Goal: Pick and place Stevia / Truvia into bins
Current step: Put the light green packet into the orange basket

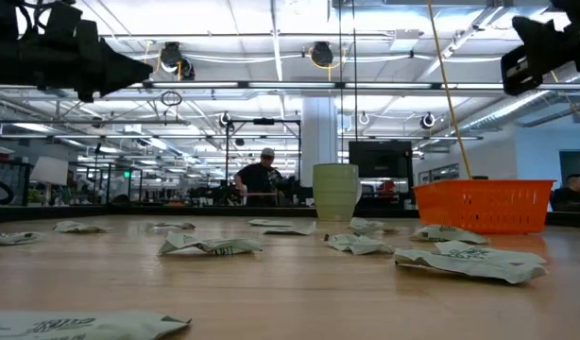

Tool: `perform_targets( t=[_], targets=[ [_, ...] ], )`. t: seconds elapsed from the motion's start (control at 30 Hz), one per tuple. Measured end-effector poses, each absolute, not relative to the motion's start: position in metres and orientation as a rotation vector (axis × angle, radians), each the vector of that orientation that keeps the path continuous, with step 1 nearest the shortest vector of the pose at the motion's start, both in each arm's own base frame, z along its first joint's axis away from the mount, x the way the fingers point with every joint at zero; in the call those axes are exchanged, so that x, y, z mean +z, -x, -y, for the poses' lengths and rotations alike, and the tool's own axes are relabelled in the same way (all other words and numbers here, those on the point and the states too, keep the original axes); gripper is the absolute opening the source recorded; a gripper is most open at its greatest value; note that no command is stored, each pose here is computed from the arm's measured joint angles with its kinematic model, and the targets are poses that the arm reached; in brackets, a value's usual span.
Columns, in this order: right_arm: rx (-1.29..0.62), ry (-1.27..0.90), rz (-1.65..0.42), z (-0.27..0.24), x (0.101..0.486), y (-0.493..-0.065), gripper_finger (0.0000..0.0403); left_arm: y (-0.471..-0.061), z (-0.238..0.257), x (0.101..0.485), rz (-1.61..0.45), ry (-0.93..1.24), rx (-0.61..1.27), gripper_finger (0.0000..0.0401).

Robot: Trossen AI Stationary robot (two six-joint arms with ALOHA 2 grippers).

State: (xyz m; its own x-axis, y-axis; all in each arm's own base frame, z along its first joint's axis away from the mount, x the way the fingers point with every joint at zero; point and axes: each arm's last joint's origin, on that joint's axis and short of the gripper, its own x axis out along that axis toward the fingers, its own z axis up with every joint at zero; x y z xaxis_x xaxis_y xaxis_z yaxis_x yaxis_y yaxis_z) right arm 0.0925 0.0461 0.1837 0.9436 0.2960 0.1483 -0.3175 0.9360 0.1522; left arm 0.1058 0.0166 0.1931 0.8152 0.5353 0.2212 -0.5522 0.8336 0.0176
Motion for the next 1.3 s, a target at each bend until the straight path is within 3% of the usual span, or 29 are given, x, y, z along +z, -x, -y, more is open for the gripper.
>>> perform_targets(
  t=[0.1, 0.27, 0.4, 0.53, 0.63, 0.7, 0.83, 0.97, 1.13, 1.3],
  targets=[
    [0.208, -0.190, 0.180, -0.043, 0.189, -0.092, 0.0144, -0.104, -0.017, 0.198, 0.262, -0.083, 0.585, 0.0136],
    [-0.147, 0.014, 0.168, -0.033, 0.188, -0.093, 0.0144, -0.103, -0.017, 0.201, 0.291, -0.074, 0.587, 0.0136],
    [-0.348, 0.039, 0.155, -0.027, 0.190, -0.091, 0.0144, -0.105, -0.017, 0.198, 0.266, -0.048, 0.580, 0.0136],
    [-0.259, -0.132, 0.238, -0.029, 0.196, -0.090, 0.0144, -0.104, -0.017, 0.199, 0.276, -0.065, 0.595, 0.0136],
    [-0.053, -0.046, 0.198, -0.037, 0.192, -0.095, 0.0144, -0.101, -0.017, 0.205, 0.325, -0.082, 0.625, 0.0136],
    [-0.042, 0.028, 0.138, -0.040, 0.188, -0.100, 0.0144, -0.098, -0.018, 0.211, 0.385, -0.094, 0.645, 0.0136],
    [-0.092, 0.124, 0.131, -0.046, 0.225, -0.112, 0.0144, -0.092, -0.019, 0.223, 0.494, -0.101, 0.673, 0.0136],
    [0.010, 0.230, 0.111, -0.061, 0.268, -0.138, 0.0144, -0.091, -0.020, 0.236, 0.531, -0.126, 0.646, 0.0136],
    [0.119, 0.242, -0.218, -0.089, 0.275, -0.188, 0.0144, -0.103, -0.017, 0.258, 0.482, -0.155, 0.458, 0.0136],
    [0.020, 0.071, -0.573, -0.107, 0.251, -0.221, 0.0144, -0.137, -0.019, 0.277, 0.084, -0.145, 0.400, 0.0136]
  ],
)
